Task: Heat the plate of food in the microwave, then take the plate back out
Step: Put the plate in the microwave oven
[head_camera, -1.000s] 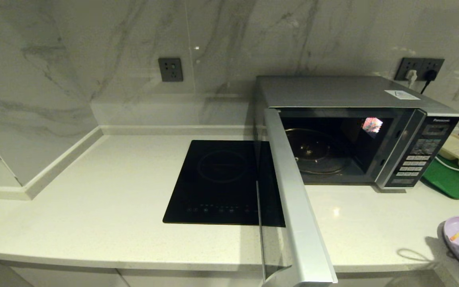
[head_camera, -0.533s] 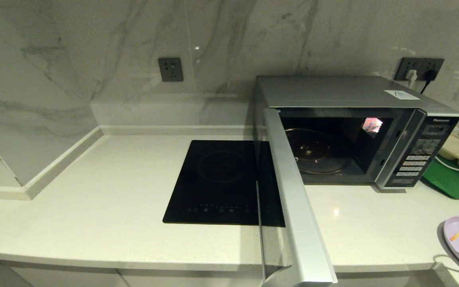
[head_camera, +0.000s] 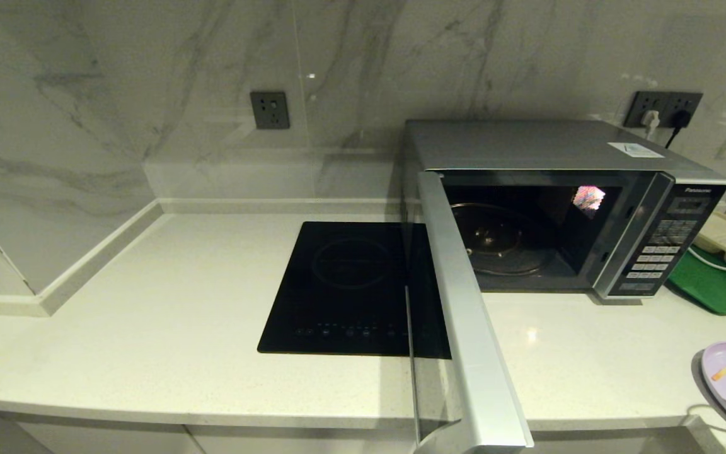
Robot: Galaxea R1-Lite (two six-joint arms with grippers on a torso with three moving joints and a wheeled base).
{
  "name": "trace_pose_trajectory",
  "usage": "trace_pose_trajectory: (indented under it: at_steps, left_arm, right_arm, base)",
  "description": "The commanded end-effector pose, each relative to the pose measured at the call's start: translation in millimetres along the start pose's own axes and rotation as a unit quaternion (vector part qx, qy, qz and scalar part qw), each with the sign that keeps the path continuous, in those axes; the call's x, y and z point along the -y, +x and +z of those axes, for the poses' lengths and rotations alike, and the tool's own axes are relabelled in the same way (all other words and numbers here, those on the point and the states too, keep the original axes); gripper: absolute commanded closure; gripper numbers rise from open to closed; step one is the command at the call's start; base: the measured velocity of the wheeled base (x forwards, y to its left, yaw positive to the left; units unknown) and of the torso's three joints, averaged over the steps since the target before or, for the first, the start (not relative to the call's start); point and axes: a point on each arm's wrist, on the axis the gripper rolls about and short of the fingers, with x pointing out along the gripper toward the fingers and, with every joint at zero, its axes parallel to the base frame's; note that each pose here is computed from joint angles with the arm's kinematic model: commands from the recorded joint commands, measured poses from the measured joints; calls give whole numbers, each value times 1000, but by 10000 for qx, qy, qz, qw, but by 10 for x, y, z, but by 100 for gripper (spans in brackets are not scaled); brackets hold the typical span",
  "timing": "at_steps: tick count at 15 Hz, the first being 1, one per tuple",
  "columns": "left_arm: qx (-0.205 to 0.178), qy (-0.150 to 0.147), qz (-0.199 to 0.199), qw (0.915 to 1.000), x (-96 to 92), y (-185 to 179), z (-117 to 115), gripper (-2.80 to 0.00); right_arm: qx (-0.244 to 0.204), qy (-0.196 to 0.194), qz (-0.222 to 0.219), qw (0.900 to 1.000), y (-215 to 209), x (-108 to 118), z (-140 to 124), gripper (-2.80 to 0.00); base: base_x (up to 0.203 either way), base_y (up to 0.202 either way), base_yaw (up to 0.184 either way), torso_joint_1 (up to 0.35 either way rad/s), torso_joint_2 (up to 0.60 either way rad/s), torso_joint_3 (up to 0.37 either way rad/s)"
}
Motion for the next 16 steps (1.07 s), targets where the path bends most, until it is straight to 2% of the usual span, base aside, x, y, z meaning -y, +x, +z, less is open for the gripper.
trace_pose_trajectory:
  at_steps: [1, 12, 16]
  left_arm:
    - [6, -3, 0, 10000, 0, 0, 1, 0]
    - [6, -3, 0, 10000, 0, 0, 1, 0]
    - [-1, -3, 0, 10000, 0, 0, -1, 0]
  right_arm:
    - [-69, -42, 68, 9999, 0, -4, -1, -280]
    - [-160, -81, 273, 9995, -9, -43, 22, -280]
    - [-208, -47, 132, 9997, 92, -37, 33, -280]
  base:
    - [0, 0, 0, 0, 0, 0]
    - [0, 0, 0, 0, 0, 0]
    - [0, 0, 0, 0, 0, 0]
